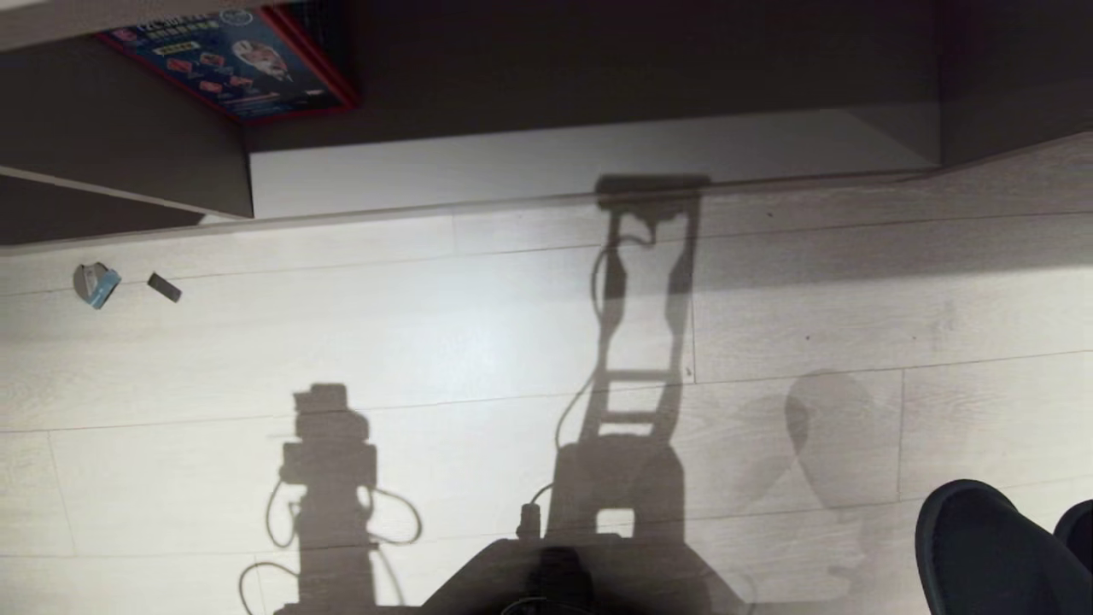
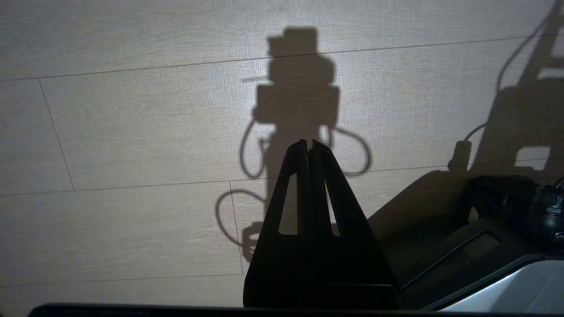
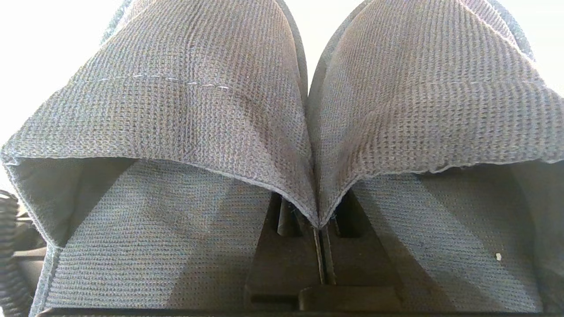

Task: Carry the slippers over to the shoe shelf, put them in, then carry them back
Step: Place the slippers on the floor

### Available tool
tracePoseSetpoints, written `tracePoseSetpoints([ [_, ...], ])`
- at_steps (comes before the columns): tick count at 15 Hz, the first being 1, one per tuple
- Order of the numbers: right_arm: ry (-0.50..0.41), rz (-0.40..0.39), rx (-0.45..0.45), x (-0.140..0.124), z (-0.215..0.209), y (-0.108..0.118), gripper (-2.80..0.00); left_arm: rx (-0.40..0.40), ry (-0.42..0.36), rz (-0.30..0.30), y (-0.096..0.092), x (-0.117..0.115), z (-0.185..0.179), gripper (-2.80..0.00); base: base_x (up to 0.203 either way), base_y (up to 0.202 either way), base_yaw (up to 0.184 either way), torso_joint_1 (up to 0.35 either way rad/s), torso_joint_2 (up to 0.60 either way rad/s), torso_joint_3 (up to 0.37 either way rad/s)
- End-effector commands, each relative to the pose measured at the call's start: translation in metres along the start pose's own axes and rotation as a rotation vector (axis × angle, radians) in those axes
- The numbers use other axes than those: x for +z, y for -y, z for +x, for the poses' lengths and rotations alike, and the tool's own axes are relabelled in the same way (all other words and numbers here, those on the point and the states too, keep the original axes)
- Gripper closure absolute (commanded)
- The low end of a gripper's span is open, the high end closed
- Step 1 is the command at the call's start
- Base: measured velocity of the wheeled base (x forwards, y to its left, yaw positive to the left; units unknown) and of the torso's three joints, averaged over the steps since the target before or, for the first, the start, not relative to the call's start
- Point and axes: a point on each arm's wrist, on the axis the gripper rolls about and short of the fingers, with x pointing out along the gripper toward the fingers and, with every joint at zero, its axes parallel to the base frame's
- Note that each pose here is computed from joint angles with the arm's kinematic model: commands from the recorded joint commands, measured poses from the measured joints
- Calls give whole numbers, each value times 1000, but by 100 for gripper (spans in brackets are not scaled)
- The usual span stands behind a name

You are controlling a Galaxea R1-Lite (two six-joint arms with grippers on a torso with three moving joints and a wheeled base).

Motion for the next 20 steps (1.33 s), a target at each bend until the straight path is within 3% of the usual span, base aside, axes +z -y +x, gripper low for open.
tracePoseSetpoints([
  [1,-6,0,-1,-1,0,0,0,0,2,0,0,0,0,0,0,0,0,6,2,207],
  [20,-5,-33,1,-1,0,0,0,-1,2,0,0,0,0,0,0,0,0,1,2,204],
])
